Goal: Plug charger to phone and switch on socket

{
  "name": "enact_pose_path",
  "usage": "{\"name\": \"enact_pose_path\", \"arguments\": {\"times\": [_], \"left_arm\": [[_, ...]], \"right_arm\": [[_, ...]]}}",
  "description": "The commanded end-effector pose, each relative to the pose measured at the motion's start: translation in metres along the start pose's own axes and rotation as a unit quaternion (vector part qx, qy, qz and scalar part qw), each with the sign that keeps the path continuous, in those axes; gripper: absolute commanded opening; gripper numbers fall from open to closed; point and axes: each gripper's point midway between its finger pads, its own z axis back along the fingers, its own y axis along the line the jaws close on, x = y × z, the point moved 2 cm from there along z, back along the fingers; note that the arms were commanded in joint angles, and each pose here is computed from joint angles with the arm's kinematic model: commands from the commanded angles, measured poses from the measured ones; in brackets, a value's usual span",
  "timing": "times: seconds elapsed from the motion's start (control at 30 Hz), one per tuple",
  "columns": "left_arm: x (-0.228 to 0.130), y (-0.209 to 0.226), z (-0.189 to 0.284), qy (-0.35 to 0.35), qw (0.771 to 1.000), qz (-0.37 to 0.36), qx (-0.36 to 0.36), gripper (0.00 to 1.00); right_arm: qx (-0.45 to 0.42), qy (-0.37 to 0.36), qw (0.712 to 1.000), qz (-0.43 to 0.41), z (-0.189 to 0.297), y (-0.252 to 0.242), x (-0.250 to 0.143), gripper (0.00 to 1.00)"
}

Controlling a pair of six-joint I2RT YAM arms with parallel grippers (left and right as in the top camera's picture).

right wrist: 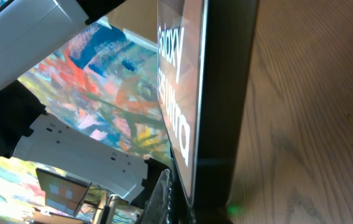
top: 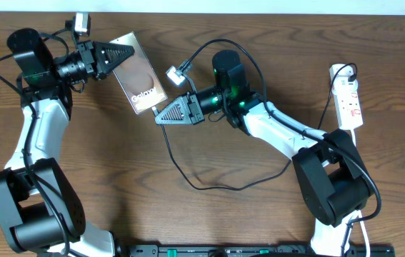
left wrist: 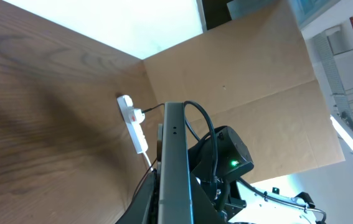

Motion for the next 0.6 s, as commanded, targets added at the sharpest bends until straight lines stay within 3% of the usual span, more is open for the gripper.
{"name": "enact_pose_path", "arguments": {"times": [0.0,0.57], "left_arm": [[-0.0036,-0.0074,-0.0015,0.018,1.000,-0.015,-0.013,0.07],[-0.0044,-0.0077,-0.0031,0.020,1.000,-0.017,-0.014,0.08]], "right_arm": [[-0.011,-0.015,1.000,0.009,0.0002,0.0031,0.0084,0.01],[-0.011,-0.014,1.000,0.006,-0.0003,0.0032,0.0082,0.01]]}}
